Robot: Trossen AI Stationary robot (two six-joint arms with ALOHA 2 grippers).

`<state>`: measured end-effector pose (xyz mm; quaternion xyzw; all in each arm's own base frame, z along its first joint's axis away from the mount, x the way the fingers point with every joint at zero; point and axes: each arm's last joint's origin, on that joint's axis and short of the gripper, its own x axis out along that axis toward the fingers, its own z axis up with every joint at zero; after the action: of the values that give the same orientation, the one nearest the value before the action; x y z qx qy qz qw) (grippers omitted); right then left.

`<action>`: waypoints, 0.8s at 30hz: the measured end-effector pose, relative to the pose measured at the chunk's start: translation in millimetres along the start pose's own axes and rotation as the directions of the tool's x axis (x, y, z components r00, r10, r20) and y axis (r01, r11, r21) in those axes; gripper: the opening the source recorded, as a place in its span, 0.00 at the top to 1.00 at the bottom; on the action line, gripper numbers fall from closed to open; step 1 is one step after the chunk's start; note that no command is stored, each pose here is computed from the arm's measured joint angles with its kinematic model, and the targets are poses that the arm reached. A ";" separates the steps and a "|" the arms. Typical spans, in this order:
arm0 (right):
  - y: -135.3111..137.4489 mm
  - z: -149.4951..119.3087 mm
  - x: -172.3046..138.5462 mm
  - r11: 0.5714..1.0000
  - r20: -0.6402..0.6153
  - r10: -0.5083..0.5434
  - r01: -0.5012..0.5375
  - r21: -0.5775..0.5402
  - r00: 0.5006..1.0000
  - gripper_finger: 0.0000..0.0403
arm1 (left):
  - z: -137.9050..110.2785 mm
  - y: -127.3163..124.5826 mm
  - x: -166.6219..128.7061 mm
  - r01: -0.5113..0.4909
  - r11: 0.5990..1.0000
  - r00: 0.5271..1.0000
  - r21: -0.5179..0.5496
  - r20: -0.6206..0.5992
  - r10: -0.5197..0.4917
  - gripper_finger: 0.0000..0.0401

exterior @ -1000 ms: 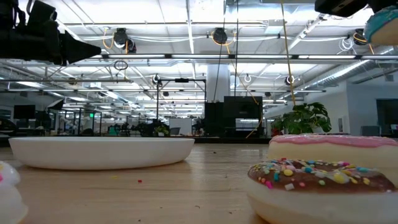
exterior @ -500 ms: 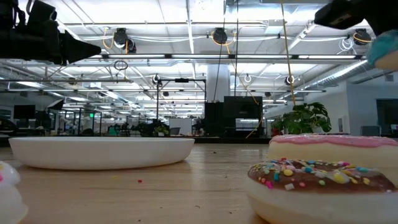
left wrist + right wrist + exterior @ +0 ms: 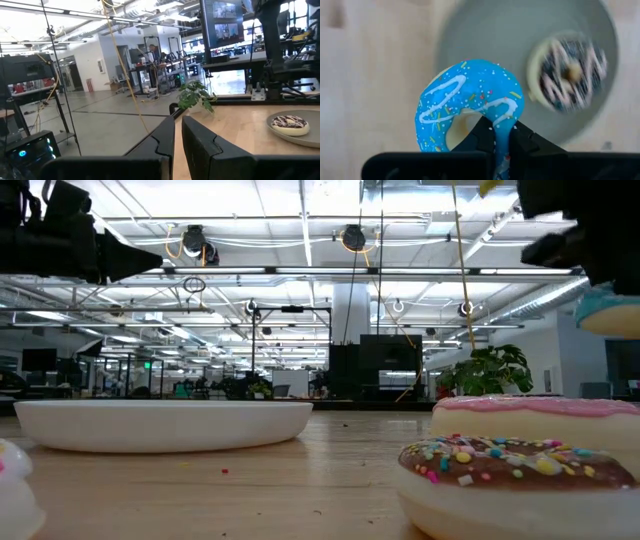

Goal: Pick & Place donuts
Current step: Put the large blue donut on the gray plate

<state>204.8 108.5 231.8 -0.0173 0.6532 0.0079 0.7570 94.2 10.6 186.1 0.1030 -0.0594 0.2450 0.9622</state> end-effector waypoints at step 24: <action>-17.9 -12.1 31.4 0.986 0.073 0.110 -0.118 0.120 0.991 0.97 | -0.3 0.2 0.0 -0.009 1.000 1.000 0.000 -0.004 0.009 0.90</action>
<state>198.1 89.7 199.2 0.0677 0.6271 0.0110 0.7760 94.1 10.8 185.9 0.1021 -0.0578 0.2496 0.9612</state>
